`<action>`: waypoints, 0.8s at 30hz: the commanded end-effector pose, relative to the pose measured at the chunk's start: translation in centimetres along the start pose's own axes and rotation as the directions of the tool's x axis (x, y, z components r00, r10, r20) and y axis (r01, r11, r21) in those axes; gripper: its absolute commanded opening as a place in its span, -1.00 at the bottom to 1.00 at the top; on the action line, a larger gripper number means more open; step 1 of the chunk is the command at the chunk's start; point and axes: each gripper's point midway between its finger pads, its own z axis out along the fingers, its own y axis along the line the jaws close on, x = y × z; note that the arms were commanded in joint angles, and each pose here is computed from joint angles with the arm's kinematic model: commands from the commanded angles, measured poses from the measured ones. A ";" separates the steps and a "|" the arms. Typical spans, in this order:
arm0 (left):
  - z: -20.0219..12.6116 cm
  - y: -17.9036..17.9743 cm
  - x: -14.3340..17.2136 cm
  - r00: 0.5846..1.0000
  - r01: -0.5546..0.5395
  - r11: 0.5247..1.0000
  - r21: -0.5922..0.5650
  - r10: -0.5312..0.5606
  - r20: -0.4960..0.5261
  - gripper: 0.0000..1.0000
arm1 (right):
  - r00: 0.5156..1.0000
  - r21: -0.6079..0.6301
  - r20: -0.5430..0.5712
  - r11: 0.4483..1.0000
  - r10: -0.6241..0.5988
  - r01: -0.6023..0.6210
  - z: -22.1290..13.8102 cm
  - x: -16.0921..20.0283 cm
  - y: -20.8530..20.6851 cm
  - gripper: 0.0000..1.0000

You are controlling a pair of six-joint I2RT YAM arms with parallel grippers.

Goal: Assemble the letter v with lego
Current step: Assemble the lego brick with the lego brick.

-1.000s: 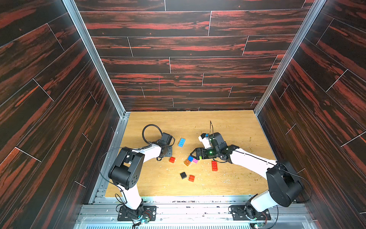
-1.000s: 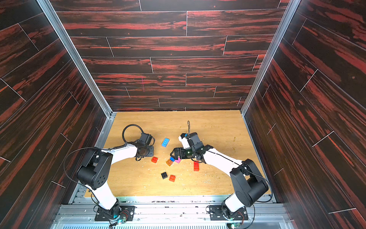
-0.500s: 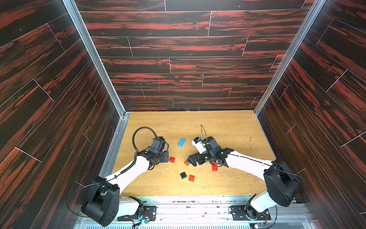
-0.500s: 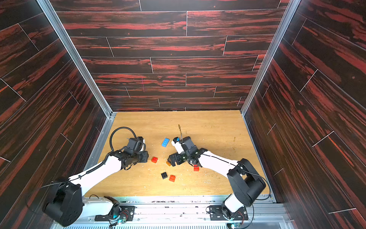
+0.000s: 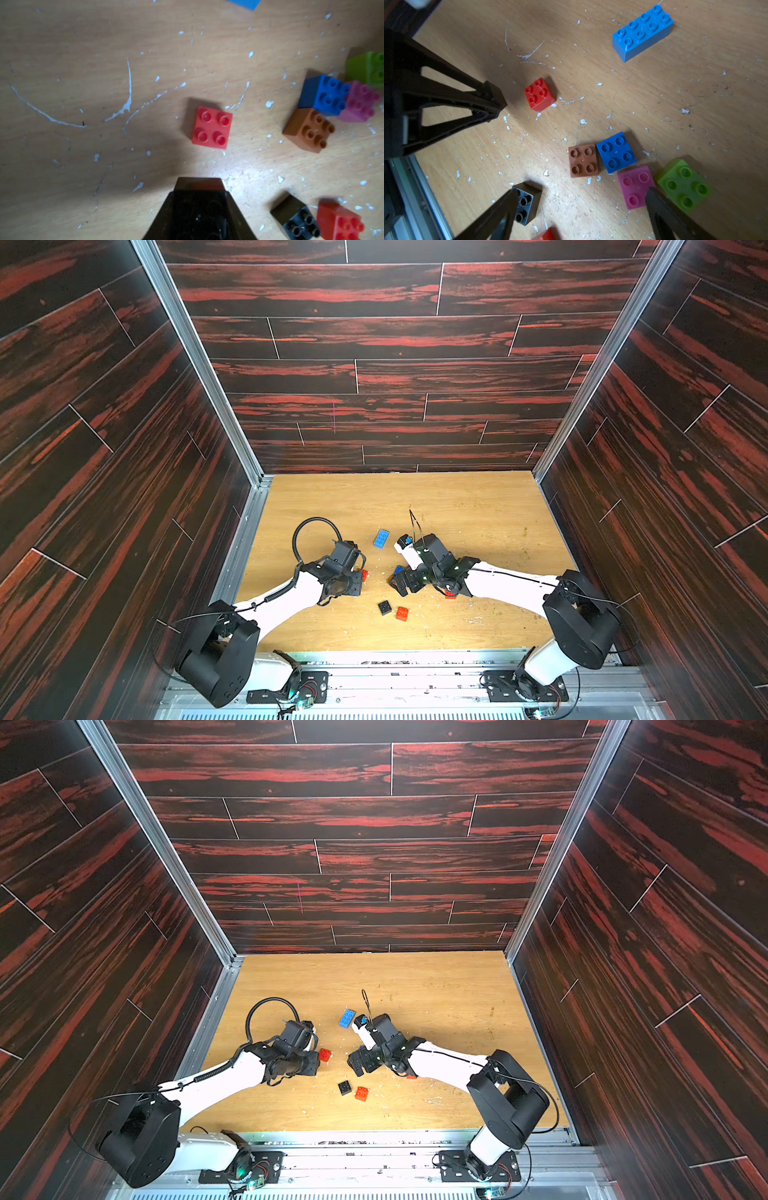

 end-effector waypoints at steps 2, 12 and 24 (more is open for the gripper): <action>-0.4 0.2 -0.8 0.999 -0.028 0.999 -0.020 0.029 0.041 -0.63 | 1.000 -0.006 -0.005 1.000 -0.010 0.010 0.0 0.4 0.5 0.97; 0.6 -0.2 -1.3 0.996 -0.086 0.996 -0.022 0.086 0.015 -0.62 | 0.999 0.012 -0.034 0.999 -0.036 0.037 0.7 1.7 0.6 0.97; 1.7 -0.3 -2.4 0.990 -0.141 0.989 -0.047 0.140 -0.010 -0.61 | 0.998 0.010 -0.051 0.999 -0.031 0.032 1.0 2.3 0.6 0.97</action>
